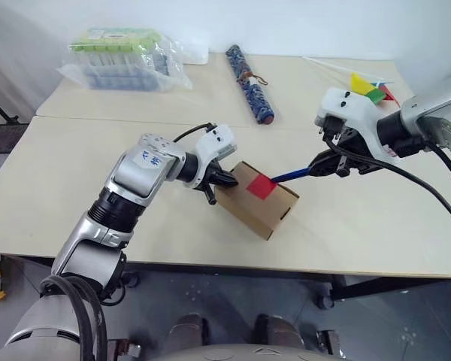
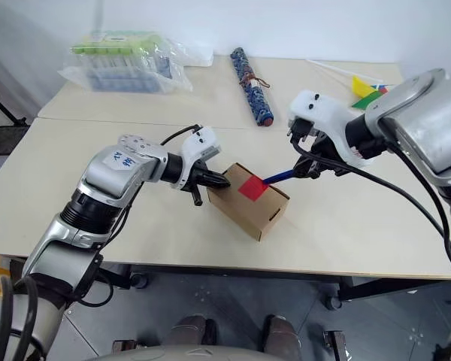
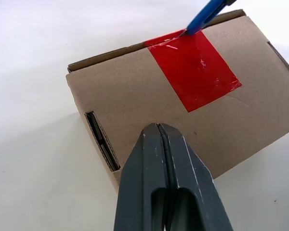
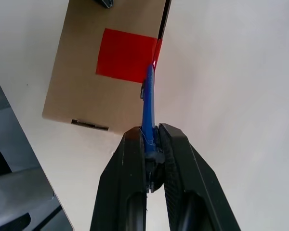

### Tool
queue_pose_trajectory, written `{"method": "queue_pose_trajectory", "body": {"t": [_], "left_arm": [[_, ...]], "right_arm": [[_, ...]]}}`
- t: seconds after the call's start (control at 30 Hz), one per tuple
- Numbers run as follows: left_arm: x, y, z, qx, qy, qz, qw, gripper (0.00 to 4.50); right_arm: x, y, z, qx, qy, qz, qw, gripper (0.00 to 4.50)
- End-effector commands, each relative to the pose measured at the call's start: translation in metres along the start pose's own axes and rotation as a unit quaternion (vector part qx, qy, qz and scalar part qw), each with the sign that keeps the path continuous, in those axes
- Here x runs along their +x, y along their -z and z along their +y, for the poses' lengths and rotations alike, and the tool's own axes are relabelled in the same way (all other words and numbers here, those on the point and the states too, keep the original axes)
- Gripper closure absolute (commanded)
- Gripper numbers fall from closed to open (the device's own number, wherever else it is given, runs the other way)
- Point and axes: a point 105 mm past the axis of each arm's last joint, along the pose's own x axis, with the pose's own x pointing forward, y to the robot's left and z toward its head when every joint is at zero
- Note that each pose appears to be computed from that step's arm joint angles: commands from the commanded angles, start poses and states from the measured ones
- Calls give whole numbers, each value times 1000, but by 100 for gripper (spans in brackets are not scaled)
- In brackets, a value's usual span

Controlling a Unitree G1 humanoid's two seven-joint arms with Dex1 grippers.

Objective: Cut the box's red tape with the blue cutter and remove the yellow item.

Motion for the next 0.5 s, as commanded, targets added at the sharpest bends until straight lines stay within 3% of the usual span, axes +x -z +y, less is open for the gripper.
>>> {"method": "queue_pose_trajectory", "body": {"t": [0.03, 0.5], "left_arm": [[12, 31, 10, -28, -30, 59, 997, 450], [12, 30, 9, -15, -23, 58, 998, 450]], "right_arm": [[2, 7, 11, -5, -38, 22, 999, 437], [-28, 14, 7, -10, -17, 9, 1000, 437]]}}
